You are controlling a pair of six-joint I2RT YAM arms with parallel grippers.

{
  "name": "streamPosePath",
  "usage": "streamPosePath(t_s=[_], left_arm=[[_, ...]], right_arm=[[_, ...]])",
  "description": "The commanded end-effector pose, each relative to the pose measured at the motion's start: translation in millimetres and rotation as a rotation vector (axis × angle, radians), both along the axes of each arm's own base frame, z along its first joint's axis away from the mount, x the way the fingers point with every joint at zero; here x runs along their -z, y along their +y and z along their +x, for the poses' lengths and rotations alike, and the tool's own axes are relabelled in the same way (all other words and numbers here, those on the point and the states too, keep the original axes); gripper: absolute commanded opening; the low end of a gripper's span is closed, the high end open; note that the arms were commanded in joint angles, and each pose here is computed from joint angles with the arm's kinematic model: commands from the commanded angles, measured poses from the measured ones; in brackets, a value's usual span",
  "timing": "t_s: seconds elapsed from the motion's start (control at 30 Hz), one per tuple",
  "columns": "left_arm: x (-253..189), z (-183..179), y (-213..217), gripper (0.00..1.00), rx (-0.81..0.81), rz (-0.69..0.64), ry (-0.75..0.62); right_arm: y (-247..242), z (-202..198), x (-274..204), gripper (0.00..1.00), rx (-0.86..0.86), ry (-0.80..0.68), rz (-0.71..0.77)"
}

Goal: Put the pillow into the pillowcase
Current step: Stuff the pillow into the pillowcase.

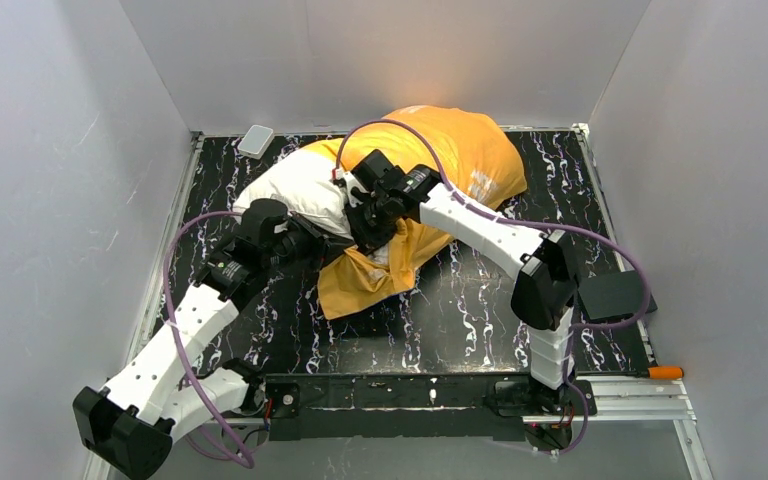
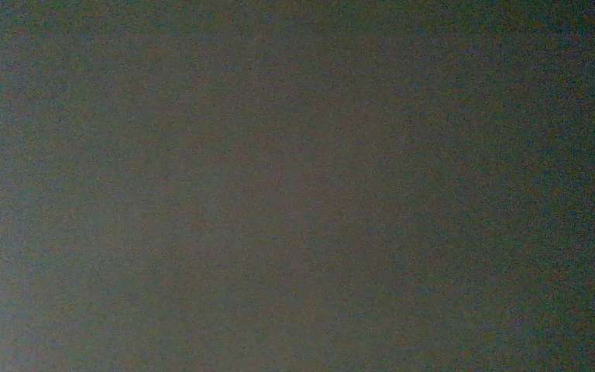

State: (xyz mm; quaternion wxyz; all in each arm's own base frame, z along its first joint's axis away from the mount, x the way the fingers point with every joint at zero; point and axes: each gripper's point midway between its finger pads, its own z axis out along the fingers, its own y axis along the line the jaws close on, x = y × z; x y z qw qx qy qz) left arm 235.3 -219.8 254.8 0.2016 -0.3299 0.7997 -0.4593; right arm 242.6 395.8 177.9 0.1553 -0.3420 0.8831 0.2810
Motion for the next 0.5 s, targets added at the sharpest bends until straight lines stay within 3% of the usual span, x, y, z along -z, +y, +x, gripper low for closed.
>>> streamPosePath(t_s=[0.0,0.2,0.3,0.47], left_arm=[[-161.7,-56.7,-37.2,0.0,0.32,-0.345,-0.389],[-200.8,-47.1,-14.6,0.0,0.183,-0.423,-0.506],[-194.1,-35.9,3.0,0.0,0.081,-0.394,-0.513],[-156.9,-25.6,25.5,0.0,-0.048,-0.281,-0.452]], right_arm=[[-41.0,41.1,97.2,0.23,0.132,-0.075,-0.325],[-91.4,-4.8,137.2,0.23,0.077,0.025,-0.449],[-99.0,-40.0,127.2,0.25,0.015,0.118,-0.382],[-93.0,-75.7,79.0,0.43,-0.057,0.194,-0.202]])
